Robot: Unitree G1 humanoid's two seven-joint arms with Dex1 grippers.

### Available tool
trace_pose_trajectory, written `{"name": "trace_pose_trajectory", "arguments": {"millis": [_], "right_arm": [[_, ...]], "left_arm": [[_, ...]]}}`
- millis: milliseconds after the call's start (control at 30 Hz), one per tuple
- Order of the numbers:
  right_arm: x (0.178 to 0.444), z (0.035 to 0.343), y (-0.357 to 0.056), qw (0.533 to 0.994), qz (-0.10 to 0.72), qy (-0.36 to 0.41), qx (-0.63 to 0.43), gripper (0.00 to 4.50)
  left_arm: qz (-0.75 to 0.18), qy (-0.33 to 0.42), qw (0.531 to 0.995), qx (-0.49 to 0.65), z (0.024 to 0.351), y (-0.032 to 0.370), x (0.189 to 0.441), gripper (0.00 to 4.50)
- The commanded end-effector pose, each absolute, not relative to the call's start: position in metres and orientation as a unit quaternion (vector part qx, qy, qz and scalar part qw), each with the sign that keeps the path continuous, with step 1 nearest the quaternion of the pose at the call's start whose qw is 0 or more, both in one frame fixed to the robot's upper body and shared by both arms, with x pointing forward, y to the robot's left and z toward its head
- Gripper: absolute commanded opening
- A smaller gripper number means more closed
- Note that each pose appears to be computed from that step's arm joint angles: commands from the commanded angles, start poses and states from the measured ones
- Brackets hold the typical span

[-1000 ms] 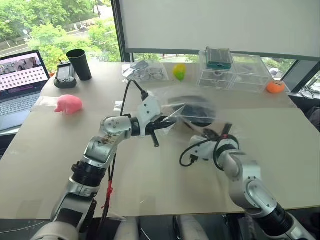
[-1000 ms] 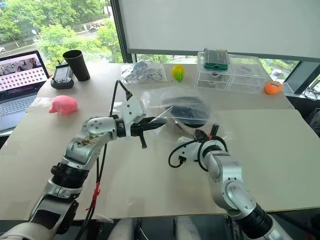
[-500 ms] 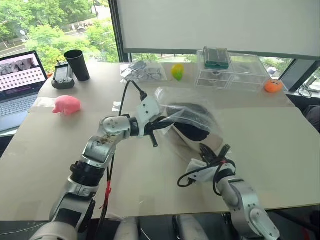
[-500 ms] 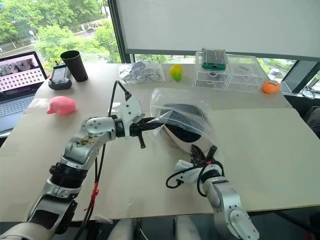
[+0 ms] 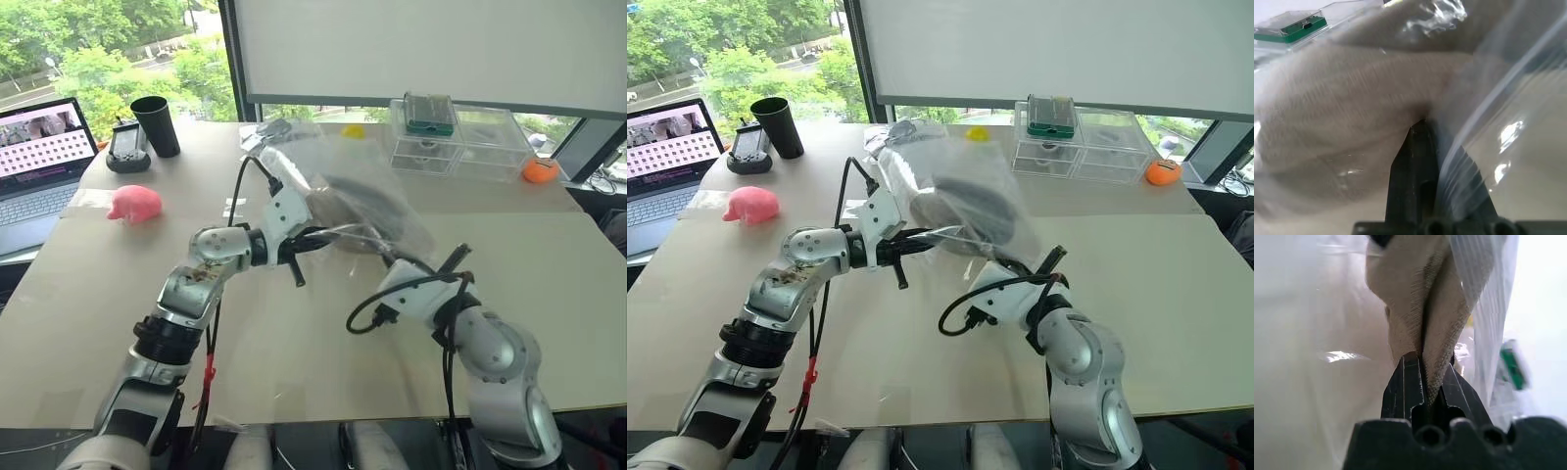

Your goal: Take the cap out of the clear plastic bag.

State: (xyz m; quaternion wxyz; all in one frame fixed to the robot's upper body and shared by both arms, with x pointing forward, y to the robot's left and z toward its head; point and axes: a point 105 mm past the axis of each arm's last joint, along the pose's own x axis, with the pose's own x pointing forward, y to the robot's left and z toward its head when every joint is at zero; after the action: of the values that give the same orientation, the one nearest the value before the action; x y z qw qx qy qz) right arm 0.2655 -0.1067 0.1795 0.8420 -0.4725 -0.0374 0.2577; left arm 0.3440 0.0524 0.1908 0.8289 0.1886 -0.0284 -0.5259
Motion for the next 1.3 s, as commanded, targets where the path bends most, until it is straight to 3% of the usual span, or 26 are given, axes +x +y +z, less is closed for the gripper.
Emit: {"name": "trace_pose_trajectory", "arguments": {"millis": [33, 300, 533, 733, 1067, 1200, 1300], "right_arm": [[0.249, 0.194, -0.098, 0.831, 0.303, -0.056, -0.464, 0.10], [0.256, 0.165, -0.135, 0.814, 0.278, 0.052, -0.507, 0.10], [0.257, 0.159, -0.151, 0.794, 0.265, 0.078, -0.541, 0.10], [0.233, 0.166, -0.130, 0.798, 0.361, 0.066, -0.478, 0.10], [0.217, 0.205, -0.140, 0.795, 0.429, 0.068, -0.424, 0.10], [0.195, 0.208, -0.139, 0.771, 0.511, 0.093, -0.369, 0.10], [0.185, 0.218, -0.145, 0.774, 0.526, 0.098, -0.338, 0.10]], "left_arm": [[-0.522, -0.060, 0.827, 0.198, 0.207, 0.049, 0.346, 0.00], [-0.510, -0.050, 0.833, 0.206, 0.198, 0.050, 0.351, 0.00], [-0.507, -0.030, 0.836, 0.208, 0.183, 0.047, 0.352, 0.00], [-0.486, -0.015, 0.851, 0.199, 0.174, 0.035, 0.359, 0.00], [-0.483, -0.014, 0.855, 0.189, 0.173, 0.033, 0.360, 0.00], [-0.481, -0.014, 0.856, 0.188, 0.173, 0.033, 0.360, 0.00], [-0.479, -0.014, 0.858, 0.187, 0.173, 0.034, 0.360, 0.00]]}}
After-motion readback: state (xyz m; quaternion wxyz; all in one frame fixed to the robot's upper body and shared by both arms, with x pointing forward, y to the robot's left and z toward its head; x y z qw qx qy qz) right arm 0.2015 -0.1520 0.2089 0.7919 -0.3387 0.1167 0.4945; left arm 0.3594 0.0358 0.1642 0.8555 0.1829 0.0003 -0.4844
